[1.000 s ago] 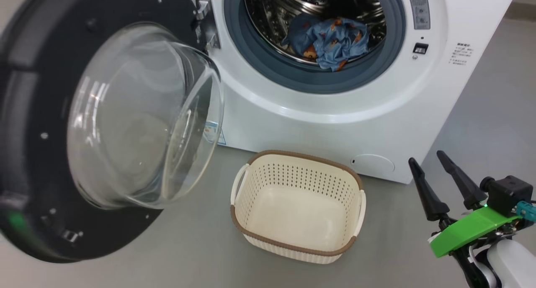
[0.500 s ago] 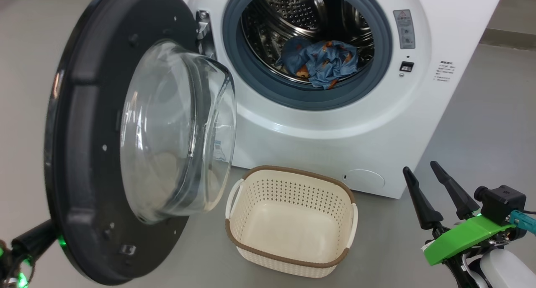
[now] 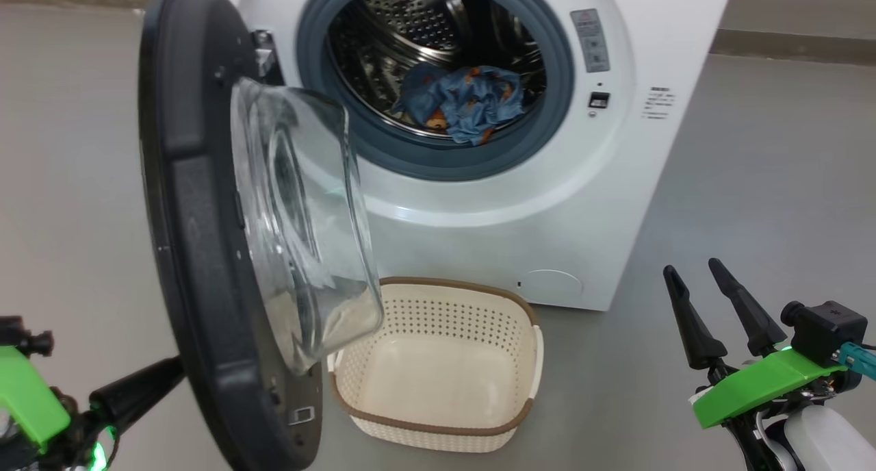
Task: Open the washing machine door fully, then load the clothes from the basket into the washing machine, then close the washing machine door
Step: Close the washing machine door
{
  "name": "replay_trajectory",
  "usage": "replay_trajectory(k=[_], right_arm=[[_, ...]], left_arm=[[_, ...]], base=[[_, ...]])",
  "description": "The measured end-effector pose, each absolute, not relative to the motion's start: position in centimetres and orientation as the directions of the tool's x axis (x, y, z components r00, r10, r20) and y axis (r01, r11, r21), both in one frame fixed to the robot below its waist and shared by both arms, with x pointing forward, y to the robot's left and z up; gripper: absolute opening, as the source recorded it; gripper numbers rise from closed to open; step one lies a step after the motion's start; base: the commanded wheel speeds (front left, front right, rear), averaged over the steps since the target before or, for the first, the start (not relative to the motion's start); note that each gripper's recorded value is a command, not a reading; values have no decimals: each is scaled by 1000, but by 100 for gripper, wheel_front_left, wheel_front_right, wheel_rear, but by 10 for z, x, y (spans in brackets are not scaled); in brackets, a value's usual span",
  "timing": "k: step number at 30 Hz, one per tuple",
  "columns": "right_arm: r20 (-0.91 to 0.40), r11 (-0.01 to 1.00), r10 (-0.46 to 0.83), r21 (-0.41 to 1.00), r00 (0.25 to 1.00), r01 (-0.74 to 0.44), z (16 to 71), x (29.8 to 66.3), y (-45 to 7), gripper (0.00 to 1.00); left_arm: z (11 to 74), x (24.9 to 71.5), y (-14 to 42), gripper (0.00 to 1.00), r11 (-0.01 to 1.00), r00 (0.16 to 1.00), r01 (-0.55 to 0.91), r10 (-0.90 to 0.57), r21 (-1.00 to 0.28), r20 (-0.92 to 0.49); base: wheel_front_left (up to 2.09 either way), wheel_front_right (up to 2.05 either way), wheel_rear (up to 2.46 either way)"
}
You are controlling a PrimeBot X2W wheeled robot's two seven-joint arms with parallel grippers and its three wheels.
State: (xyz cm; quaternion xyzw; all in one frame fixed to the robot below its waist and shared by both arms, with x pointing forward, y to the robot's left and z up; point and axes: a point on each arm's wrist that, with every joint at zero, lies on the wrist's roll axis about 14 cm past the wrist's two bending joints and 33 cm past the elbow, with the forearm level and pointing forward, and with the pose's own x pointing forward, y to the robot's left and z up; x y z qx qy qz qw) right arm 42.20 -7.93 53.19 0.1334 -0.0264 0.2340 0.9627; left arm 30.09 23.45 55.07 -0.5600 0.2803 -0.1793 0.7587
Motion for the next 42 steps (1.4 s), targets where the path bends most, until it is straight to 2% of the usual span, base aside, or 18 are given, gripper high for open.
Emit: replay_trajectory(k=[12,33,42], right_arm=[[115,904,319,261,941,-338,530,413,-128,100],[76,957,47,282,996,-66,515,377,-222,100],[53,960,6,279,999,-20,507,373,-233,100]], left_arm=[[560,334,165,0,269,675,59,-720,-961,-160],[579,420,80,0,220,616,205,-787,-954,-49],[572,435,62,0,218,595,216,-802,-952,-49]], base=[[0,0,0],[0,0,0],[0,0,0]])
